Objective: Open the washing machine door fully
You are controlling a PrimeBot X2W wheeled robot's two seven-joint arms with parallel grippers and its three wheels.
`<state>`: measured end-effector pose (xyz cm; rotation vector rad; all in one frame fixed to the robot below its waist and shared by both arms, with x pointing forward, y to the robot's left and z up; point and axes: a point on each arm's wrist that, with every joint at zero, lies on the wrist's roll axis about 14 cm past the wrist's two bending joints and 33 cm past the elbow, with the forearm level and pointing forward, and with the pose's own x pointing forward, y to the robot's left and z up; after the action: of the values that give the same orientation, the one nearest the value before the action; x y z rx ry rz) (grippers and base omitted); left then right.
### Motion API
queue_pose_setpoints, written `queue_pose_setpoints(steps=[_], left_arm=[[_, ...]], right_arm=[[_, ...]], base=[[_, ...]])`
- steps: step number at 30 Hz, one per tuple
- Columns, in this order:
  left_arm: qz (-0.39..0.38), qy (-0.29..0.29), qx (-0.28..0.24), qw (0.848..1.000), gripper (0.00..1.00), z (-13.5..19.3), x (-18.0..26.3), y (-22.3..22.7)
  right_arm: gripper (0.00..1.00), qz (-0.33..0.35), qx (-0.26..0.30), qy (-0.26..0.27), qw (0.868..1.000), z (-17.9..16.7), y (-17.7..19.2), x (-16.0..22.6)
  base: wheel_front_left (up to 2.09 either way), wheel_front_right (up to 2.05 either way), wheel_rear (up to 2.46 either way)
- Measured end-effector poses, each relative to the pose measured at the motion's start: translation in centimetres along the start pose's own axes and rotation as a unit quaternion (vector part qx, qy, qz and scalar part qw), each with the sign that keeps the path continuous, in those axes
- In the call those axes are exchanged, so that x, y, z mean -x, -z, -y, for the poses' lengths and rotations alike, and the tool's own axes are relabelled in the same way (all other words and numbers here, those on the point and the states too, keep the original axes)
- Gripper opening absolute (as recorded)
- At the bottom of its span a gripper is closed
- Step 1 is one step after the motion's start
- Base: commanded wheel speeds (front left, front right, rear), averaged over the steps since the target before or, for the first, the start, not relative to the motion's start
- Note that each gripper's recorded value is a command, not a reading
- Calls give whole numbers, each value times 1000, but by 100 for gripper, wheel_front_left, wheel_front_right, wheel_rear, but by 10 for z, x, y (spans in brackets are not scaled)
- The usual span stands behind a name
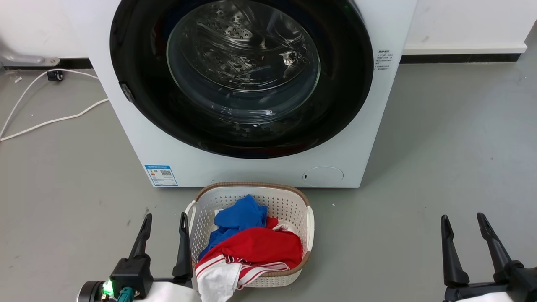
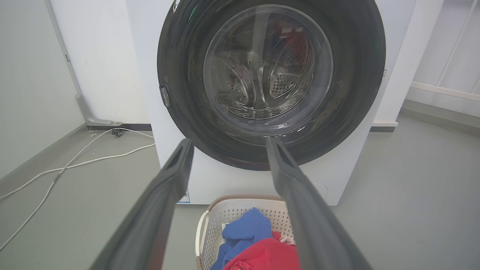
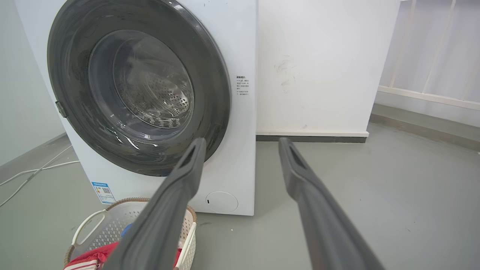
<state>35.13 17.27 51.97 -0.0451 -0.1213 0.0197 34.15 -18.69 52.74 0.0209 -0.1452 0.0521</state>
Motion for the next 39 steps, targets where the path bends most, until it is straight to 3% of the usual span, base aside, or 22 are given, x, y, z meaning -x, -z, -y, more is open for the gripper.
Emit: queue_pose_setpoints(steps=[15, 16, 17, 23, 30, 34, 39], left_arm=[[-5, -3, 4, 1000, 100, -4, 2, 4], [-5, -3, 4, 1000, 100, -4, 2, 4], [-5, -3, 4, 1000, 100, -3, 2, 4], [-6, -5, 3, 1000, 100, -4, 3, 5], [-6, -7, 3, 1000, 100, -4, 3, 4], [-6, -8, 3, 1000, 100, -5, 3, 4], [-7, -10, 3, 1000, 100, -6, 4, 5]], right_arm=[[98, -6, -19, 3, 1000, 0, 5, 4], [36, -7, -19, 3, 1000, 0, 6, 4], [0, -7, -19, 3, 1000, 0, 6, 4], [0, -11, -15, -3, 1000, -4, 8, 4], [0, 1, -116, 25, 993, 4, 6, 3], [0, 13, -205, 36, 978, 2, 4, 1], [0, 24, -325, 61, 943, 6, 4, 2]], base=[[0, 0, 0], [0, 0, 0], [0, 0, 0], [0, 0, 0], [0, 0, 0], [0, 0, 0], [0, 0, 0]])
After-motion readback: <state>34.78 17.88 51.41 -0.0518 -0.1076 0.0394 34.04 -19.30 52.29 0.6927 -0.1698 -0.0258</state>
